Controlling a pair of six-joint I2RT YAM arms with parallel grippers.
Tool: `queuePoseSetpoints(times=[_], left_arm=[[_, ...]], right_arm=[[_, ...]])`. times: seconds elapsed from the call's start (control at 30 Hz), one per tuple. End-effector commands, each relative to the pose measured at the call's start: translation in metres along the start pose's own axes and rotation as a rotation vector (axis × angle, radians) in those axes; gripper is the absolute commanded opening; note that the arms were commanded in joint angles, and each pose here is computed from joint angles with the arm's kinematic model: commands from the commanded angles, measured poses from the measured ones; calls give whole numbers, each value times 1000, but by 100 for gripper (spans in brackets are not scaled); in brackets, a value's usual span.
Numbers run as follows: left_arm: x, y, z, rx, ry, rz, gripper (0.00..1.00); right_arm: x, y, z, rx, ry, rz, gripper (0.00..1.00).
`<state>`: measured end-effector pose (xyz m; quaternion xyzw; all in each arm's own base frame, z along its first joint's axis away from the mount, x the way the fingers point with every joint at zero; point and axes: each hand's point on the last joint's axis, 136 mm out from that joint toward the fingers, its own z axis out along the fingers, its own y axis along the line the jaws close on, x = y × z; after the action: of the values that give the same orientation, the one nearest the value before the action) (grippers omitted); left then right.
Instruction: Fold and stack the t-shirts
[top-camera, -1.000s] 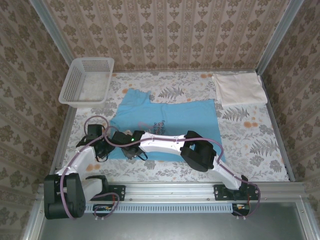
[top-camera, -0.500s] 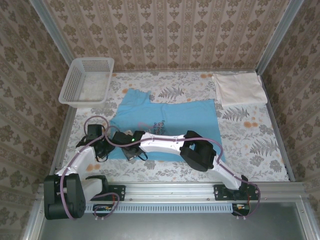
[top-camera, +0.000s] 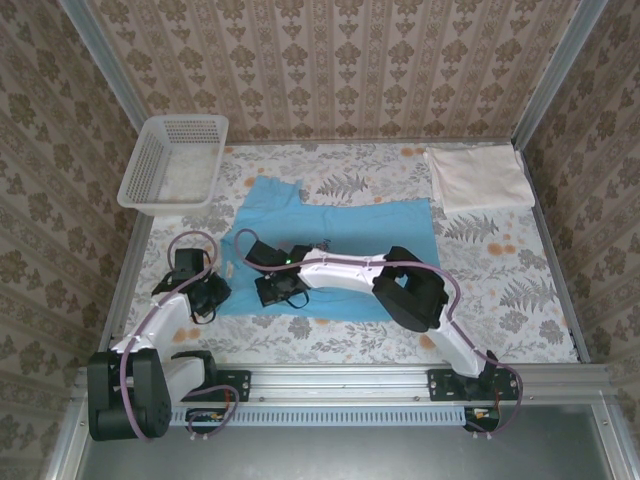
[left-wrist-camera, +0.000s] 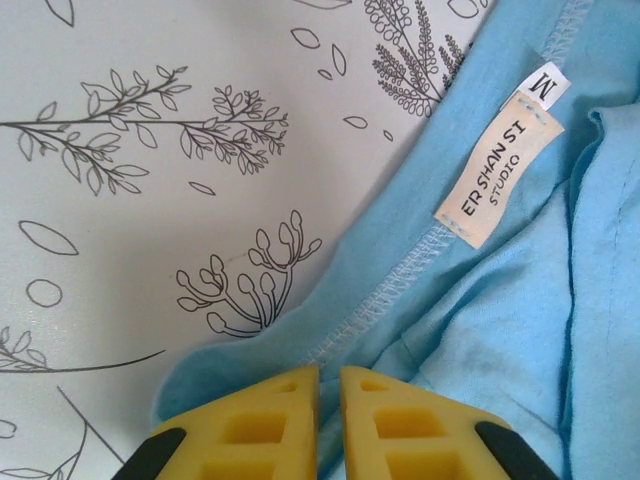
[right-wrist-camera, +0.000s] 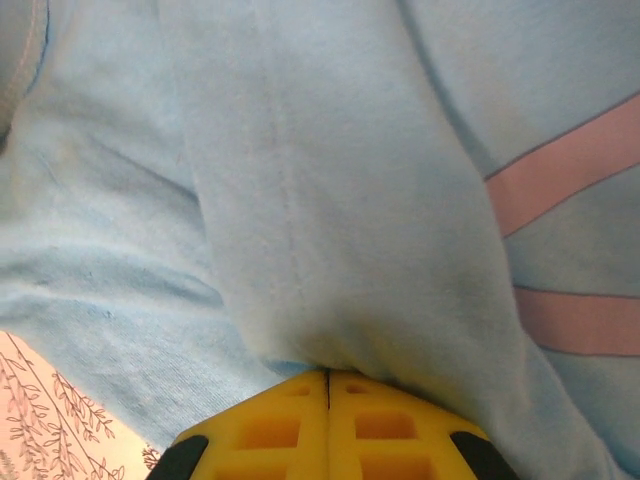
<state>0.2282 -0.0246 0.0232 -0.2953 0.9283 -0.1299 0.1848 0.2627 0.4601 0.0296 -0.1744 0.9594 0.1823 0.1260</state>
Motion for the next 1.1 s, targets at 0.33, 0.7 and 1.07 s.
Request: queuePoseSetpoints(times=[0.33,0.7,1.07], left_arm=[[3,5,-2,-17,-6,3,14],[2,5,-2,-19,-9,3,14],[3,5,-2,-20,-9,4,14]], right_arm=[[-24,3,-31,-187,-19,127,0],[-42,-17,-46,-290,-37,244,0],[-52,-59,-40,-295,-47,373,0]])
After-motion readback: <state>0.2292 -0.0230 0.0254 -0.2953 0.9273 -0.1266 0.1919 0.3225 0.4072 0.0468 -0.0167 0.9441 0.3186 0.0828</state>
